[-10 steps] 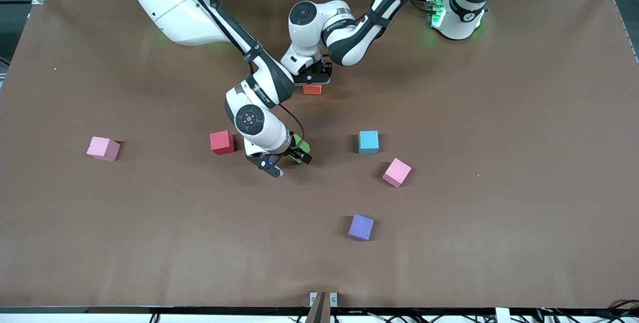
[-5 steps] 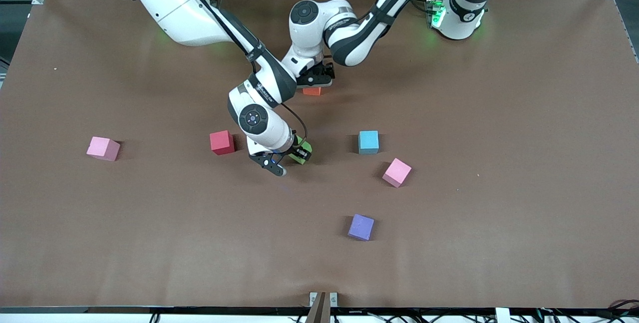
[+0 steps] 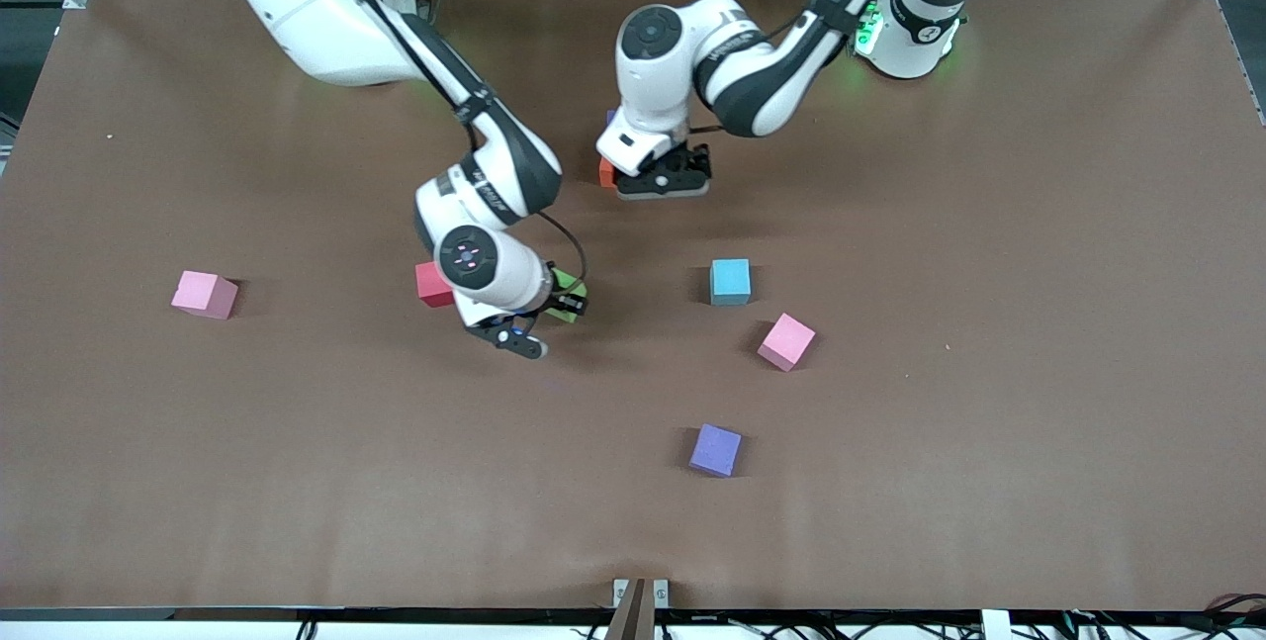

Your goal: Arrange blocks into number 1

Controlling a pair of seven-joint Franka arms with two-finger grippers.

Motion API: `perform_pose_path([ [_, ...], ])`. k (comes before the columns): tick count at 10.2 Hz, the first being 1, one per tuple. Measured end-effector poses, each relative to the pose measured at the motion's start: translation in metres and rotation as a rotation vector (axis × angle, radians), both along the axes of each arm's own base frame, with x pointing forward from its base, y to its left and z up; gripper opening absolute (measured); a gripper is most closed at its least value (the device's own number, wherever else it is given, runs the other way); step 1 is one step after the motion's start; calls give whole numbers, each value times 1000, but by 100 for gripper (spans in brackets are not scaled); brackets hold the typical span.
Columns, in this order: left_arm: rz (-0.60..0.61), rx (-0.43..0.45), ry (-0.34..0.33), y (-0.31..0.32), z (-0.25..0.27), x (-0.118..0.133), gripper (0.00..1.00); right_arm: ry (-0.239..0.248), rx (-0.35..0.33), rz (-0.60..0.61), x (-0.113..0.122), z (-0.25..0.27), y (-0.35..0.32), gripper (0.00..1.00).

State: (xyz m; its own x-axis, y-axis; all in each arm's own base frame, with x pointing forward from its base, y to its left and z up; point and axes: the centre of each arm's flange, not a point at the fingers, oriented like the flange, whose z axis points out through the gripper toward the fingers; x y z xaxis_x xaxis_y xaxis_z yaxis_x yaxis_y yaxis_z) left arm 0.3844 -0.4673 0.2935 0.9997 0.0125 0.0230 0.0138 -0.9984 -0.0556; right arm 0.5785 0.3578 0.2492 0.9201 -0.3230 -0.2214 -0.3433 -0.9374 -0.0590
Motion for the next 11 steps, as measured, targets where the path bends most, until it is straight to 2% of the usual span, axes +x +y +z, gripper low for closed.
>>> perform_pose_path([
  [3, 16, -13, -5, 76, -2, 73, 100, 8, -2, 89, -13, 21, -4, 59],
  [4, 31, -33, -17, 91, -5, 89, 100, 10, -5, 102, -21, 24, -1, 59],
  [6, 53, -61, -23, 96, -17, 106, 100, 16, -6, 156, -45, 26, 25, 59],
  [9, 118, -81, -2, 82, -40, 120, 100, 32, -10, 265, -102, 11, 78, 59],
  [11, 137, -74, 17, 84, -54, 122, 100, -4, 11, 291, -130, -6, 98, 59],
])
